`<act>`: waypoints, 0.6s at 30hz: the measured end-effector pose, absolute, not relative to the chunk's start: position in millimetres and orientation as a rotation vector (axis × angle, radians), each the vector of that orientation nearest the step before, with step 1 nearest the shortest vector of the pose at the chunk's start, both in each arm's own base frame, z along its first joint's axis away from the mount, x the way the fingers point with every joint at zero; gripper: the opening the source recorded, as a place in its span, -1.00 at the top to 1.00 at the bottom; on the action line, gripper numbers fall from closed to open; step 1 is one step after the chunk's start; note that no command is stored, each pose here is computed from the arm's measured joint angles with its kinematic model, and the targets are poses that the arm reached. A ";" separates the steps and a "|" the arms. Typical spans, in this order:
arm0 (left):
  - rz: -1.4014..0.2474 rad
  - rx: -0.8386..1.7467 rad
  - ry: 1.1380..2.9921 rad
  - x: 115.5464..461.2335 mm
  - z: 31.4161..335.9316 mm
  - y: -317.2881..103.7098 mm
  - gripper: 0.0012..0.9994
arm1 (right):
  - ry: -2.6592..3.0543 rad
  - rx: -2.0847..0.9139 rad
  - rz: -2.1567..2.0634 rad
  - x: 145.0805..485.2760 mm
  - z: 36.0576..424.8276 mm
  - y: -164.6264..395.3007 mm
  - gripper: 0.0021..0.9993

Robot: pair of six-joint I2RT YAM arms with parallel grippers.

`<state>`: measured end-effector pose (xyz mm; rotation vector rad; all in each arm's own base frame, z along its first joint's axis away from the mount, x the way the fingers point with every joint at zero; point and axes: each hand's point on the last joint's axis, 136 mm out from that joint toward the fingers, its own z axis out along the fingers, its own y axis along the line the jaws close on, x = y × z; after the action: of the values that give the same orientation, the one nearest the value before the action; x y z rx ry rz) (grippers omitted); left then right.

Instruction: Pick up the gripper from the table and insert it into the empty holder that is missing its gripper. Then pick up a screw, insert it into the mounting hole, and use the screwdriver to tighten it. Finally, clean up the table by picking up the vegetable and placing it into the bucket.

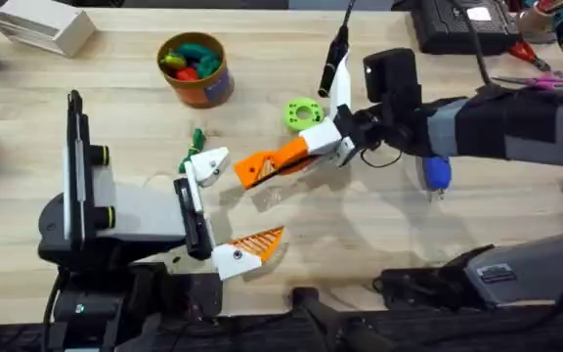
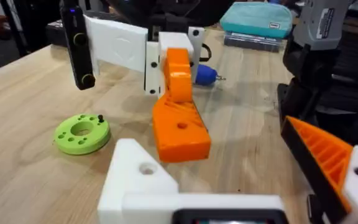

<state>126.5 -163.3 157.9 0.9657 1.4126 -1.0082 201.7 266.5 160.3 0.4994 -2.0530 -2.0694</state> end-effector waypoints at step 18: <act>-0.996 0.957 1.417 128.8 157.8 -162.4 -0.97 | -2.192 0.368 -2.112 210.6 158.2 277.2 0.97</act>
<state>128.8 -162.4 157.8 0.9568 1.4168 -0.9955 210.6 277.2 158.2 0.3681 -2.1921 -2.1124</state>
